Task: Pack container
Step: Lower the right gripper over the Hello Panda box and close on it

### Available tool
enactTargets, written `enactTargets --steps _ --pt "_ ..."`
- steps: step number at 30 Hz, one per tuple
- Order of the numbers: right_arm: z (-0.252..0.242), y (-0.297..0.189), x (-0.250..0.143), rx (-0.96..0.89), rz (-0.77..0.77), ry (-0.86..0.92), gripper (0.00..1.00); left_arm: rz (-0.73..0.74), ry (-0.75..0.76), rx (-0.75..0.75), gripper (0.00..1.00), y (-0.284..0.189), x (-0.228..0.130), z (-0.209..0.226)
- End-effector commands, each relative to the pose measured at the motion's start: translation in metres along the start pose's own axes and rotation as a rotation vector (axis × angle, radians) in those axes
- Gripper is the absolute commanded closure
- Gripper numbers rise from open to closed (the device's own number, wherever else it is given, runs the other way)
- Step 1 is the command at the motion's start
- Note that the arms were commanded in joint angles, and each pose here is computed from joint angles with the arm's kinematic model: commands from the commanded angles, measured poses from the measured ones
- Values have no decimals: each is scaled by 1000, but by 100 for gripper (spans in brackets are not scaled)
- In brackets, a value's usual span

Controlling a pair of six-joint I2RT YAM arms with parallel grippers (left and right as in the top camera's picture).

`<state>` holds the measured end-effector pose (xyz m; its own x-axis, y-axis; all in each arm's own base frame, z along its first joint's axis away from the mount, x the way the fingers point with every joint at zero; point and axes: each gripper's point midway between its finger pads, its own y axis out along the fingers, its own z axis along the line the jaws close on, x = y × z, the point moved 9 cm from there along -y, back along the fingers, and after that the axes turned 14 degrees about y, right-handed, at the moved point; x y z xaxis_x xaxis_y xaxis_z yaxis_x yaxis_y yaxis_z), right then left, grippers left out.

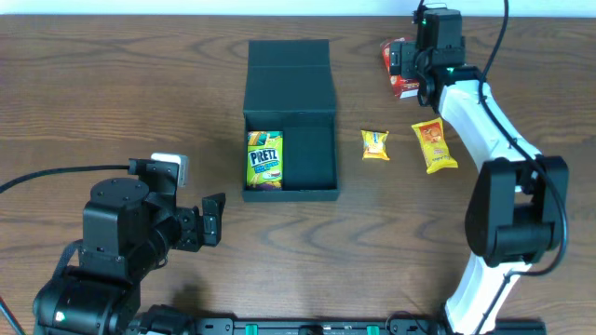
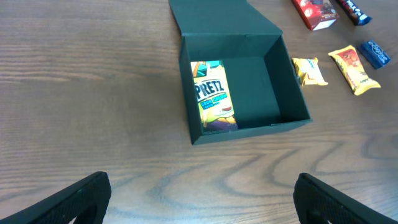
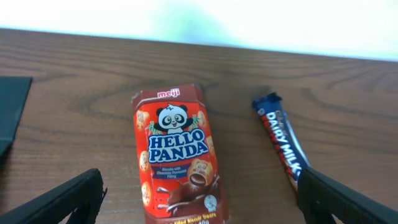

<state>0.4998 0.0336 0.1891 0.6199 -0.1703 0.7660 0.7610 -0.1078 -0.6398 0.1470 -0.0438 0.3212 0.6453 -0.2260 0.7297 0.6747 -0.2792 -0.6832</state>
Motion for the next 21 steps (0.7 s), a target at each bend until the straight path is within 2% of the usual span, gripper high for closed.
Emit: enactTargets --steps 1,9,21 --pt "-3 17 -5 50 26 -5 1 -2 7 -2 5 -1 0 0" --pt "4 55 -10 102 67 -28 1 -2 7 -2 5 -1 0 0" --pt "7 101 -20 83 157 -37 1 -2 7 -2 5 -1 0 0"
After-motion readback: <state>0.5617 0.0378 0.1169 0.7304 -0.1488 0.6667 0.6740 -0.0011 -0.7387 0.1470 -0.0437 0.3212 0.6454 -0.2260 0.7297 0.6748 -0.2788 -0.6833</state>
